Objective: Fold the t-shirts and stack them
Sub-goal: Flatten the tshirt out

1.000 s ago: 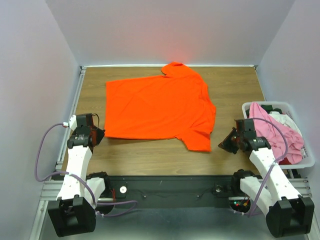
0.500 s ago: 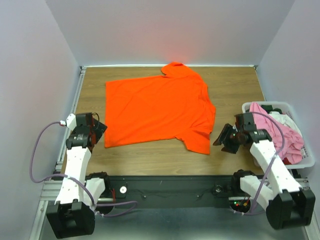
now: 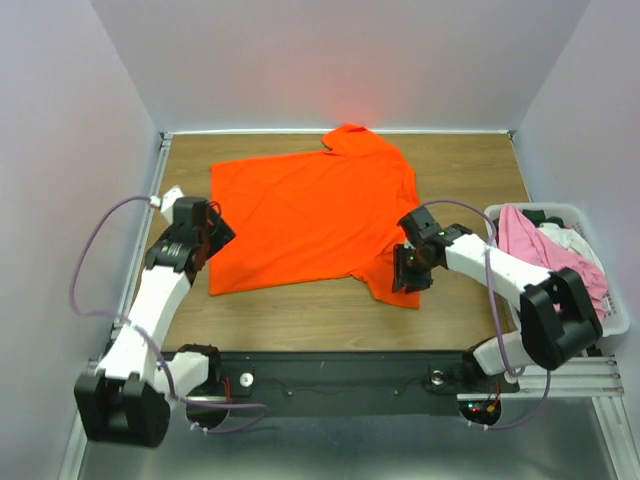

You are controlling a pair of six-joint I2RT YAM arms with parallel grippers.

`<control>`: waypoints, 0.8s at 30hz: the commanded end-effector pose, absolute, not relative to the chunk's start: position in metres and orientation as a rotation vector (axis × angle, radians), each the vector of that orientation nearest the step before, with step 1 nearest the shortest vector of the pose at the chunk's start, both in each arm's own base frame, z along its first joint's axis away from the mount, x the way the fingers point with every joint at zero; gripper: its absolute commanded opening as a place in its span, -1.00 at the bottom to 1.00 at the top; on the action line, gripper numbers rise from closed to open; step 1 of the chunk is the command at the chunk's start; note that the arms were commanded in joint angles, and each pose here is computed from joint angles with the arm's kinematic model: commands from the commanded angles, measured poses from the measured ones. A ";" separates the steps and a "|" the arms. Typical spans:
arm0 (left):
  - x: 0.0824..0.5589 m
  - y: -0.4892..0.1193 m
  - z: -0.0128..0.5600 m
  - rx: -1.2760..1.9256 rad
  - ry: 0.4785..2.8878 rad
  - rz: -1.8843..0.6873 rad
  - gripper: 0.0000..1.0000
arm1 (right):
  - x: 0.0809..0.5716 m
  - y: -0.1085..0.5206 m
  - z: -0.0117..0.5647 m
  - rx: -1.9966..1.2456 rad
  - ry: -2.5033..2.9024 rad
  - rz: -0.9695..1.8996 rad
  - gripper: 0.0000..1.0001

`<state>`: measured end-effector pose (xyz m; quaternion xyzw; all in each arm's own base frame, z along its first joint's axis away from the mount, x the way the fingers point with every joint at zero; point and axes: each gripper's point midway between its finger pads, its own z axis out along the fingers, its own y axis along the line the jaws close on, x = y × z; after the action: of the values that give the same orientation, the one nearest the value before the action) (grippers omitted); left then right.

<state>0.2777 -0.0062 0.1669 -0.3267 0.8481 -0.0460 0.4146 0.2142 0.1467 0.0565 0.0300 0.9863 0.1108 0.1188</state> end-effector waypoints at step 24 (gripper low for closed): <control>0.325 -0.056 0.152 -0.597 2.222 -0.219 0.56 | 0.208 0.179 0.104 -0.103 2.831 0.298 0.07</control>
<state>0.3043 -0.0503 0.1316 -0.2578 0.8875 -0.0756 0.3743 0.1547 0.1571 0.0478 -0.0039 0.9946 0.0863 0.0566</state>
